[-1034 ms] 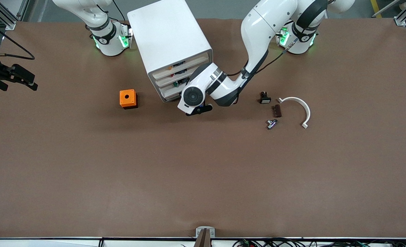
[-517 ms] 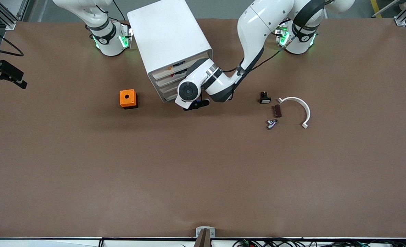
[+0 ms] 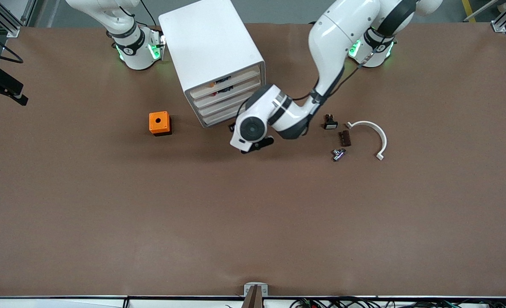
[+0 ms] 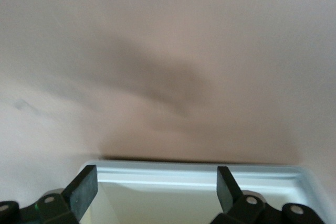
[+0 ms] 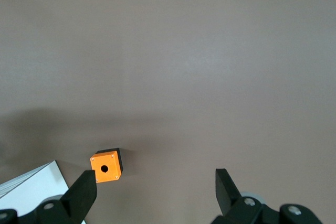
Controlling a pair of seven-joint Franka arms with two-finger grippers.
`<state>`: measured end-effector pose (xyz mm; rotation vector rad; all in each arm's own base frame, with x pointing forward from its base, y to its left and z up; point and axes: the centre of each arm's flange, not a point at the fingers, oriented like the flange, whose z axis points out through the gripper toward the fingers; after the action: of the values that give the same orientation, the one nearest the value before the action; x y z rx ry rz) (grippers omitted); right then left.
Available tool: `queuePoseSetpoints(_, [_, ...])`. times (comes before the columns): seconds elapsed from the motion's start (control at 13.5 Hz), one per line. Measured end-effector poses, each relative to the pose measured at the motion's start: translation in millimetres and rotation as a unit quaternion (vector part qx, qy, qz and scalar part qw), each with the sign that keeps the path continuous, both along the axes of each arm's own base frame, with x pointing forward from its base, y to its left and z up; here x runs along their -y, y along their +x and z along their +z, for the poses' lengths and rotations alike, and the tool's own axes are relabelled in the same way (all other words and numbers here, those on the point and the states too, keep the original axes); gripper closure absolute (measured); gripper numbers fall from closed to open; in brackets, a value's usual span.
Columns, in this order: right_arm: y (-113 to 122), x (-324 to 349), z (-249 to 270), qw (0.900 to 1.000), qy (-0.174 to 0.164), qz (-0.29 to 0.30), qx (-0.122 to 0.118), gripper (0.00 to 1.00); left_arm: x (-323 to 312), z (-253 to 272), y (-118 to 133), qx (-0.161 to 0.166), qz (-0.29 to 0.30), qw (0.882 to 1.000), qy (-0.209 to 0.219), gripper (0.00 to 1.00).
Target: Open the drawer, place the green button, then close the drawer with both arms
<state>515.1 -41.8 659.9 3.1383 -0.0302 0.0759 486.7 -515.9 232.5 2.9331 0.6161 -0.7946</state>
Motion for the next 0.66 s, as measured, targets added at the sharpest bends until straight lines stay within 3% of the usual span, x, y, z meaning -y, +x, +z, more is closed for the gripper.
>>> queuePoseSetpoints(0.3, [0.7, -4.0, -5.3, 1.0, 0.0, 0.004, -0.014, 0.0, -84.9, 74.8, 85.1, 0.078, 0.037, 0.996, -0.01, 0.0])
queuePoseSetpoints(0.66, [3.8, -10.4, -14.9, 0.999, 0.0, 0.009, -0.032, 0.0, -174.4, 163.6, 136.7, 0.183, 0.047, 0.982, 0.03, 0.0])
